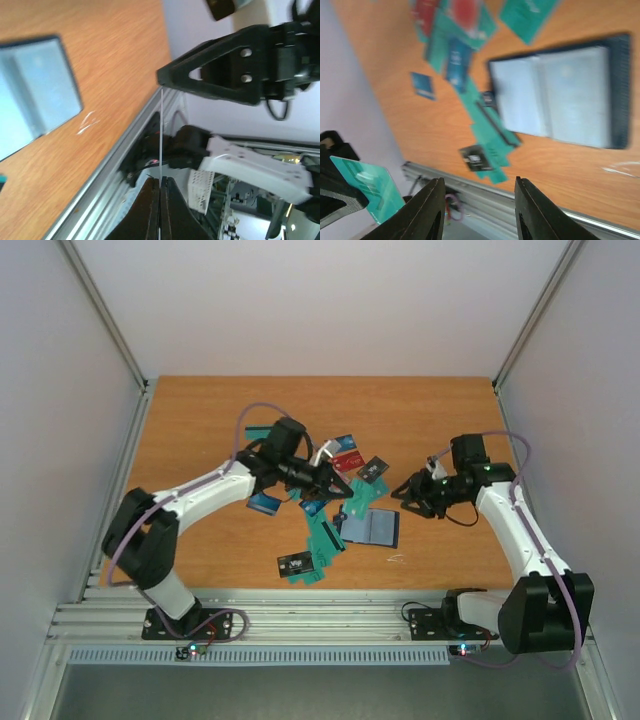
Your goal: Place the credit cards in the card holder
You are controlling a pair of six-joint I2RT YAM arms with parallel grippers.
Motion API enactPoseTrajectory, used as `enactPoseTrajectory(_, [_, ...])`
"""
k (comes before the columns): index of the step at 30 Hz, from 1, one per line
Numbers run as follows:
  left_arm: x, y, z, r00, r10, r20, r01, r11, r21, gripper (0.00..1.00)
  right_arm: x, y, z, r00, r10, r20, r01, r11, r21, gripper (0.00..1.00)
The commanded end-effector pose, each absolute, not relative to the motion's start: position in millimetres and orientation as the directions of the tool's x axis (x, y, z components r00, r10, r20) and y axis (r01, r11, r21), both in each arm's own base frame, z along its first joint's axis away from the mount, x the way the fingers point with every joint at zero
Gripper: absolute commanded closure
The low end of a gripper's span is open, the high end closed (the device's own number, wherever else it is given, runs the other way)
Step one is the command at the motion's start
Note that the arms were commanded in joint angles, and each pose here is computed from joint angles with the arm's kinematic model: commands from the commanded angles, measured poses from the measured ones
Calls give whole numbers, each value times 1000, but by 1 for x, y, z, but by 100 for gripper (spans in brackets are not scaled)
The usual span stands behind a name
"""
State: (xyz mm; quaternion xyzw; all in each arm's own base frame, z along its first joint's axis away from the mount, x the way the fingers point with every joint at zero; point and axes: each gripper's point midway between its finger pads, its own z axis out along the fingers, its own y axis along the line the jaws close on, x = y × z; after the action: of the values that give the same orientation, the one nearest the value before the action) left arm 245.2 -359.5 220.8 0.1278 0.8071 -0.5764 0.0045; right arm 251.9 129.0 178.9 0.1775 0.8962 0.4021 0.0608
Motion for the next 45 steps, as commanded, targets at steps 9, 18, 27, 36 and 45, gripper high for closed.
enactPoseTrajectory(9, [231,-373,99,-923,381,-52,238,460,-856,100,221,85,72,-886,462,44,422,762,491,60])
enactPoseTrajectory(18, [241,-378,71,-913,407,-19,244,508,-826,100,223,84,43,-892,443,93,434,778,454,65])
enactPoseTrajectory(27, [248,-384,61,-911,412,-1,234,516,-824,100,228,94,28,-897,422,133,429,757,493,67])
enactPoseTrajectory(36, [252,-386,56,-908,420,0,243,524,-816,100,232,97,22,-898,411,159,433,751,498,68])
enactPoseTrajectory(45, [255,-389,52,-908,419,2,241,525,-816,100,232,99,18,-896,406,179,437,745,504,68])
